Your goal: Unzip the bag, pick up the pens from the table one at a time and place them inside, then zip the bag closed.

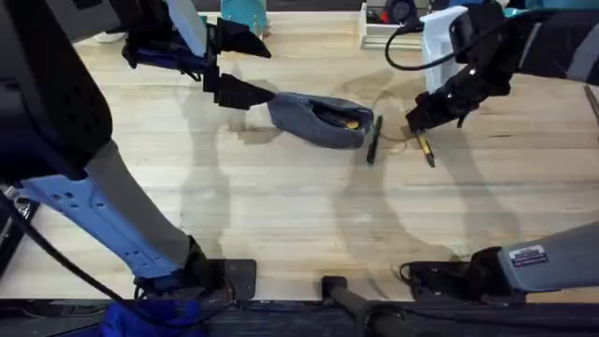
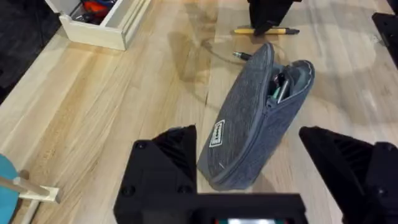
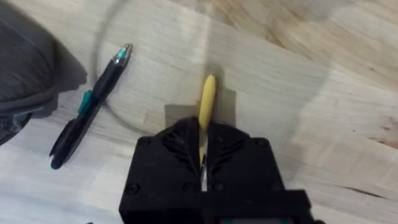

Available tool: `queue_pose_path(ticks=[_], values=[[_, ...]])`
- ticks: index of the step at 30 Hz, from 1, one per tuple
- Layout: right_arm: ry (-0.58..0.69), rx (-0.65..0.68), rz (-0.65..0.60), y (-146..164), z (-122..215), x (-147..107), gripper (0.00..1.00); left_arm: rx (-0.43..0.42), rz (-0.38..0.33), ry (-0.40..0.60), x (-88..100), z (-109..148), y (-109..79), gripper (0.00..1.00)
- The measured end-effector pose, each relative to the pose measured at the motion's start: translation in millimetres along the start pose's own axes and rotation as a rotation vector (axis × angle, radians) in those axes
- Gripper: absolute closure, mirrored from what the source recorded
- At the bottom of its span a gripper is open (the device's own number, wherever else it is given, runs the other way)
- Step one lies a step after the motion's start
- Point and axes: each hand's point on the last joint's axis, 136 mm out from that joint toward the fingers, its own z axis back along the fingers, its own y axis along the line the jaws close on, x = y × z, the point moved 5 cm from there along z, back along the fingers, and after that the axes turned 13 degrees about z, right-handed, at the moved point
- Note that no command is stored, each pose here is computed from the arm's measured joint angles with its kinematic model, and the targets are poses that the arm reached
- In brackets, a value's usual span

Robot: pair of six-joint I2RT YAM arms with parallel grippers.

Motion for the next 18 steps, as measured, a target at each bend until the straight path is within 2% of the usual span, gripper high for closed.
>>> queue_pose_path(ticks=[13, 18], values=[[0.006, -0.001, 0.000, -3.5, 4.2, 5.8, 0.970, 0.000, 0.000, 0.000, 0.0, 0.0, 0.0, 0.007], [-0.088, -0.051, 0.006, -18.3, 32.3, 34.8, 0.970, 0.000, 0.000, 0.000, 0.0, 0.0, 0.1, 0.007]])
